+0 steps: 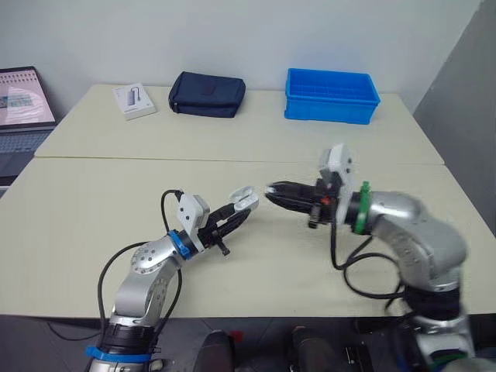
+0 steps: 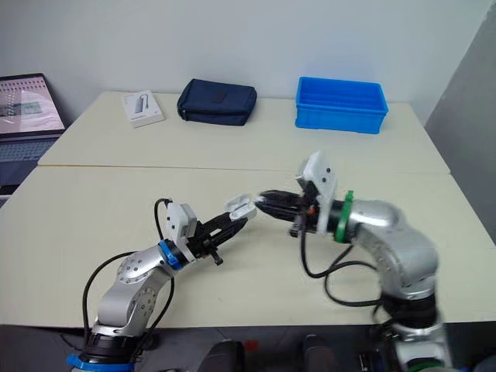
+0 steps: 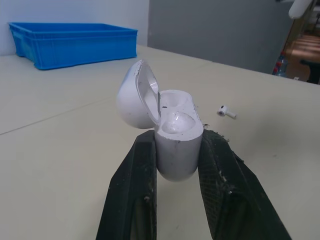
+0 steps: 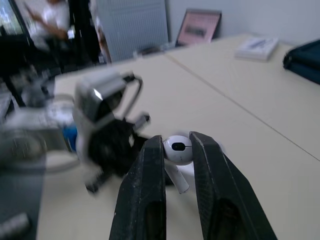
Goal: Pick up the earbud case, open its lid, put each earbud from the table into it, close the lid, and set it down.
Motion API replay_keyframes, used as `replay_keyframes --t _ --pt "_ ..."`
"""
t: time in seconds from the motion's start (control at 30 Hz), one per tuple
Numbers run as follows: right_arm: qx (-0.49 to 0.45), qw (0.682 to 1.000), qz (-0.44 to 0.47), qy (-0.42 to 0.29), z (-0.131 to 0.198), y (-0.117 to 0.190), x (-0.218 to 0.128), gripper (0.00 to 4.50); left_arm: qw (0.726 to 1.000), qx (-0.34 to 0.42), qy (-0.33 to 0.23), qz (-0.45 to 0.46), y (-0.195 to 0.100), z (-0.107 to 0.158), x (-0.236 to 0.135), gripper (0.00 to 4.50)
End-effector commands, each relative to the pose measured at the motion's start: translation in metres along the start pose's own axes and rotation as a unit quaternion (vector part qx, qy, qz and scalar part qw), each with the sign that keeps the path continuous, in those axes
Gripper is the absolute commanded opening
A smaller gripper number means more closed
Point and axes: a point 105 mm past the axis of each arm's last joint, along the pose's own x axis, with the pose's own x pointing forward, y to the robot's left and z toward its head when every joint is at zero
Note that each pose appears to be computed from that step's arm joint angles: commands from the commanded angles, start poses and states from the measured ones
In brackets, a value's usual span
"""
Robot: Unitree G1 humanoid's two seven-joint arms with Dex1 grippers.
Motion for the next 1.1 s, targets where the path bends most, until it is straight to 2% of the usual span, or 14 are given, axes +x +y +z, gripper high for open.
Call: replay_keyframes --t 0.03,0.43,1.1 --pt "0.010 0.998 -0.042 -0.056 0.010 -0.005 0.011 0.37 0.999 0.025 -0.032 -0.007 -0.002 0.017 0.007 0.76" --pt "0.021 0.993 -0.077 -0.082 -0.013 -0.009 0.039 0.37 0.999 0.021 -0.047 -0.003 -0.001 0.020 0.009 0.76" --pt "0.014 0.993 -0.089 -0.072 -0.038 -0.007 0.047 0.37 0.998 0.014 -0.058 -0.001 -0.003 0.035 0.017 0.76"
